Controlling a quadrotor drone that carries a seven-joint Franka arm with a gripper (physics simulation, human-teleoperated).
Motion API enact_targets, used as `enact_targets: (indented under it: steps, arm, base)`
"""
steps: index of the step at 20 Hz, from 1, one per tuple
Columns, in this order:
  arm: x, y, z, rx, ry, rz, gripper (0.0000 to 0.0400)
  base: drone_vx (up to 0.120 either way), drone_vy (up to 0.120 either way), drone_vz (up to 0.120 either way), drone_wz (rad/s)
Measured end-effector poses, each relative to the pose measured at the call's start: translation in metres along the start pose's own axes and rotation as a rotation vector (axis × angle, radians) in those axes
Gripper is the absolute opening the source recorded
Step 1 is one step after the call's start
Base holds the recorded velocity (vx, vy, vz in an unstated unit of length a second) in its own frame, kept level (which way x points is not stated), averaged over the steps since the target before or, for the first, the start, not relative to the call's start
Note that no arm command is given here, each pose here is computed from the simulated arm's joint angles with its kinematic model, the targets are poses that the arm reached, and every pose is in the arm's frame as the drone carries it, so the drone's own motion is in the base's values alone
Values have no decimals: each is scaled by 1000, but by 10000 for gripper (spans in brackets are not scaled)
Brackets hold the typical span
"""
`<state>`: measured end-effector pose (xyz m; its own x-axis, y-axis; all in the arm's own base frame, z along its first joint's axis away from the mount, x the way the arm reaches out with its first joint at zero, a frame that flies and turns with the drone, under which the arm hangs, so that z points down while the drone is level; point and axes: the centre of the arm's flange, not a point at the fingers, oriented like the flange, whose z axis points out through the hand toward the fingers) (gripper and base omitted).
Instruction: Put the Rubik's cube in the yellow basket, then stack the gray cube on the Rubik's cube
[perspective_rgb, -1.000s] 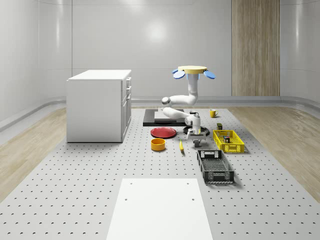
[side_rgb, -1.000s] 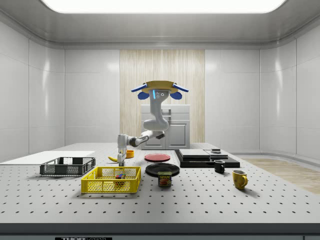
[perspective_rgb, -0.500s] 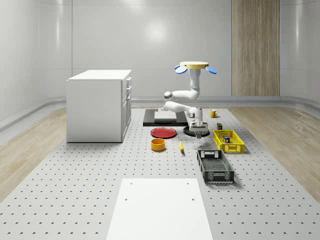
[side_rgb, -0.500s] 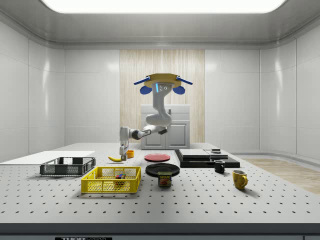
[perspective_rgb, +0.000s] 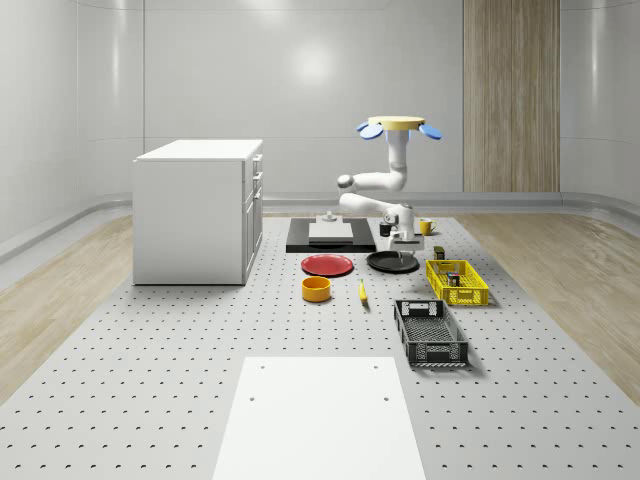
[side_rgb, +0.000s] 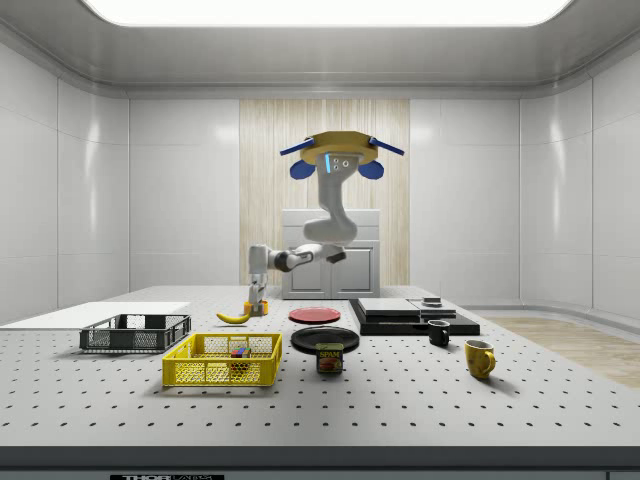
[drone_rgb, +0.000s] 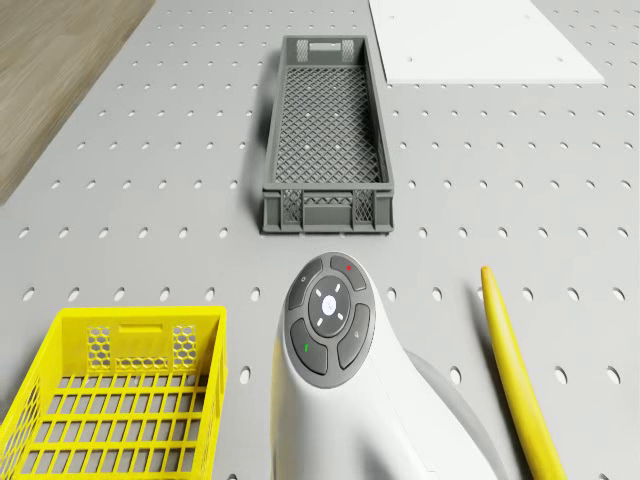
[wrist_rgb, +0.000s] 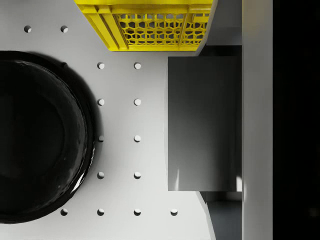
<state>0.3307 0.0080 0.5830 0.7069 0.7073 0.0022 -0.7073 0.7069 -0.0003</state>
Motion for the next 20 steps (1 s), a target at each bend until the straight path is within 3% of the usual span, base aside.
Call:
enact_targets:
  steps: [20]
  arm:
    - [0, 0, 0, 0, 0, 0, 250]
  base:
    - [0, 120, 0, 0]
